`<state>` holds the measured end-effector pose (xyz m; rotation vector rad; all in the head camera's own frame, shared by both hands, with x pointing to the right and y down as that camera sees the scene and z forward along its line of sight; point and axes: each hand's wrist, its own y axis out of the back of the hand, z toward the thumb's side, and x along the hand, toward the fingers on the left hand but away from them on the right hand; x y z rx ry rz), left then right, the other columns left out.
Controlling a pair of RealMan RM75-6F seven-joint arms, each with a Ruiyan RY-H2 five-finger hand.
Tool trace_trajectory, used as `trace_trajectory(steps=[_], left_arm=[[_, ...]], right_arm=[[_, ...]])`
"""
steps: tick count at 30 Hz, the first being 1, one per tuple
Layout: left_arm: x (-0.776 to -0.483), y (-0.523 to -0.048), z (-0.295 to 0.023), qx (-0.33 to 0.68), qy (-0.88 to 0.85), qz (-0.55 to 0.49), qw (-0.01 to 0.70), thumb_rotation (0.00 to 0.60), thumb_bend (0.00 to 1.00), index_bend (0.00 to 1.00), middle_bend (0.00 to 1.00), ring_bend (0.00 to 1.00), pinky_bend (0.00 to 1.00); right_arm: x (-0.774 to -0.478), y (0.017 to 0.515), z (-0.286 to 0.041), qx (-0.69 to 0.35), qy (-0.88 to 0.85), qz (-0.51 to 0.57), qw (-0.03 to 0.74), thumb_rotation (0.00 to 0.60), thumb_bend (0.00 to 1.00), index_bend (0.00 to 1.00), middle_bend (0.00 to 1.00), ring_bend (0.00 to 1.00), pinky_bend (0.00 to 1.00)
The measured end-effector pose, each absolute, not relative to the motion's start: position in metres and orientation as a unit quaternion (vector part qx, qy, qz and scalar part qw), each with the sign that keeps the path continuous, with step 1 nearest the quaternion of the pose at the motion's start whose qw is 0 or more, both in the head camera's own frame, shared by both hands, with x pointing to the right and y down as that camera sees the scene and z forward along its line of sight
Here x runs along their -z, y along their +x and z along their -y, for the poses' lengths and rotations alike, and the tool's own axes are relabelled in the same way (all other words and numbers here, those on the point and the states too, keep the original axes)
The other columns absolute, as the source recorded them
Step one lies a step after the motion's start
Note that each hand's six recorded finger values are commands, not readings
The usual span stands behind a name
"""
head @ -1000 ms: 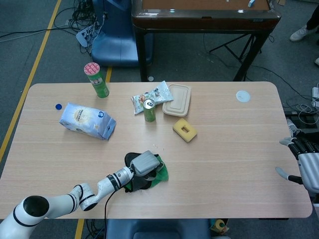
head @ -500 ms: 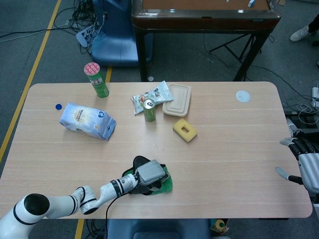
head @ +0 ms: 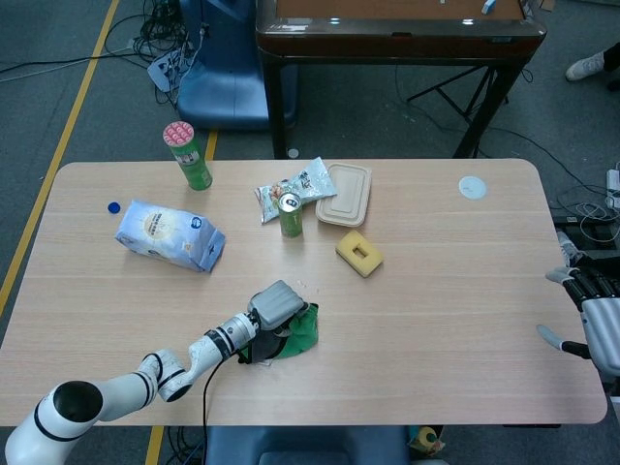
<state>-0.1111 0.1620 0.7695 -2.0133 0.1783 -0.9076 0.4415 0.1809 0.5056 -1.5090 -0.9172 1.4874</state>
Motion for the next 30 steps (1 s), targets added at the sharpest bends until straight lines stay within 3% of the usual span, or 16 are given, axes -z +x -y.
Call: trace_trajectory(steps=[5, 9, 17, 30], left_arm=[[-0.777, -0.129, -0.148, 0.395, -0.785, -0.074, 0.472, 0.6, 0.18, 0.56, 0.61, 0.63, 0.89], [-0.778, -0.131, -0.149, 0.399, -0.793, -0.084, 0.453, 0.6, 0.18, 0.56, 0.61, 0.63, 0.89], [-0.764, -0.105, -0.179, 0.353, -0.848, -0.083, 0.386, 0.6, 0.18, 0.56, 0.61, 0.64, 0.89], [-0.733, -0.074, -0.229, 0.28, -0.899, -0.03, 0.336, 0.6, 0.18, 0.56, 0.61, 0.64, 0.89]], right_arm=[[-0.506, 0.441, -0.181, -0.588, -0.599, 0.363, 0.404, 0.6, 0.22, 0.28, 0.27, 0.19, 0.25], [-0.507, 0.44, -0.18, -0.588, -0.6, 0.362, 0.404, 0.6, 0.22, 0.28, 0.27, 0.19, 0.25], [-0.507, 0.439, -0.18, -0.588, -0.599, 0.361, 0.405, 0.6, 0.22, 0.28, 0.27, 0.19, 0.25], [-0.506, 0.44, -0.18, -0.589, -0.597, 0.364, 0.404, 0.6, 0.22, 0.28, 0.27, 0.19, 0.25]])
